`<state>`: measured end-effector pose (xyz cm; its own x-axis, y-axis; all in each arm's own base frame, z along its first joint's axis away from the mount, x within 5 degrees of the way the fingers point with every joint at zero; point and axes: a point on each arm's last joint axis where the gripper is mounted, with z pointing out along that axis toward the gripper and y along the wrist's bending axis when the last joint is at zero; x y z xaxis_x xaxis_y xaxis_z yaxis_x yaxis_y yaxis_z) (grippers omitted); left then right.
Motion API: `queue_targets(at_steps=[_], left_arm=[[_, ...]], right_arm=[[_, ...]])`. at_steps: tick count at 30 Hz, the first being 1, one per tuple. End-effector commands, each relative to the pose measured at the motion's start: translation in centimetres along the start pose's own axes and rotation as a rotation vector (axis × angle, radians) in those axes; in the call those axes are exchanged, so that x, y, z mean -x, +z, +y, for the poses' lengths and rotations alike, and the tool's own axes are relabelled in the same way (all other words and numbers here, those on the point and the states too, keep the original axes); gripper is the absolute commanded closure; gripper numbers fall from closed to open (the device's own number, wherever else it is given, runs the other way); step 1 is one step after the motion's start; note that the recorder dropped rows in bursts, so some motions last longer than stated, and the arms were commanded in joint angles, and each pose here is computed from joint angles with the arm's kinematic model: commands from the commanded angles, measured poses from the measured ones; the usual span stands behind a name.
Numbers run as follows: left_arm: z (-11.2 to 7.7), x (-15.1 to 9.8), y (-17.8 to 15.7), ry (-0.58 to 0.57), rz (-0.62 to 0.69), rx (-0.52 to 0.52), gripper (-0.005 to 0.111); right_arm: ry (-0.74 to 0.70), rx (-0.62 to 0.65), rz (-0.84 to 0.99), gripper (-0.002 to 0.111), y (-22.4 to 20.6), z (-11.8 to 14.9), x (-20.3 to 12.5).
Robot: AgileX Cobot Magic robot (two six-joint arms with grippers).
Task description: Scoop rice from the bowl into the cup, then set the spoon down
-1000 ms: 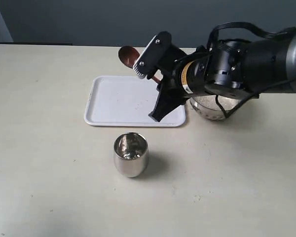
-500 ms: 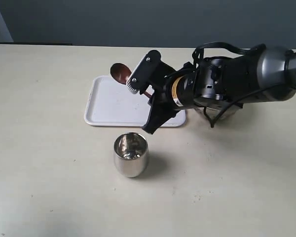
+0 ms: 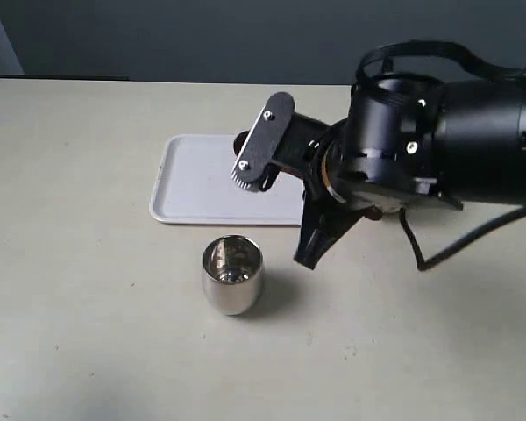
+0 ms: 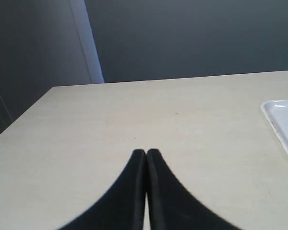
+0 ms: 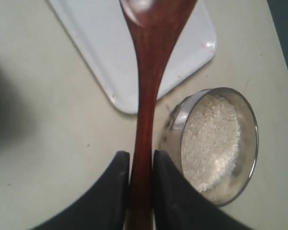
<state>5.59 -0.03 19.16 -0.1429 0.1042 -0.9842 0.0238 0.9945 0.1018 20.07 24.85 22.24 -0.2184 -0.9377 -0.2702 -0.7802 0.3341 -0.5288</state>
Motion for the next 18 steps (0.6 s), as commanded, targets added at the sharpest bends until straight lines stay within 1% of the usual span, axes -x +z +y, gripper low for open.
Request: queue_targets(at_steps=[1,4,8,12,18], left_arm=[[0.0,0.2,0.0,-0.003,-0.016,-0.004,0.106],[0.0,0.2,0.0,-0.003,-0.016,-0.004,0.106],[0.0,0.2,0.0,-0.003,-0.016,-0.004,0.106],[0.0,0.2,0.0,-0.003,-0.016,-0.004,0.106],[0.0,0.2,0.0,-0.003,-0.016,-0.004,0.106]], right_arm=[[-0.112,0.023,0.017,0.109,-1.9,3.2,-0.6],[-0.201,0.018,0.028,0.109,-2.5,5.1,-1.0],[-0.290,-0.026,-0.001,0.109,-2.7,6.2,-1.2],[-0.309,-0.091,0.015,0.109,-2.5,6.4,-1.9],[-0.361,-0.206,-0.019,0.109,-2.0,6.4,-2.6]])
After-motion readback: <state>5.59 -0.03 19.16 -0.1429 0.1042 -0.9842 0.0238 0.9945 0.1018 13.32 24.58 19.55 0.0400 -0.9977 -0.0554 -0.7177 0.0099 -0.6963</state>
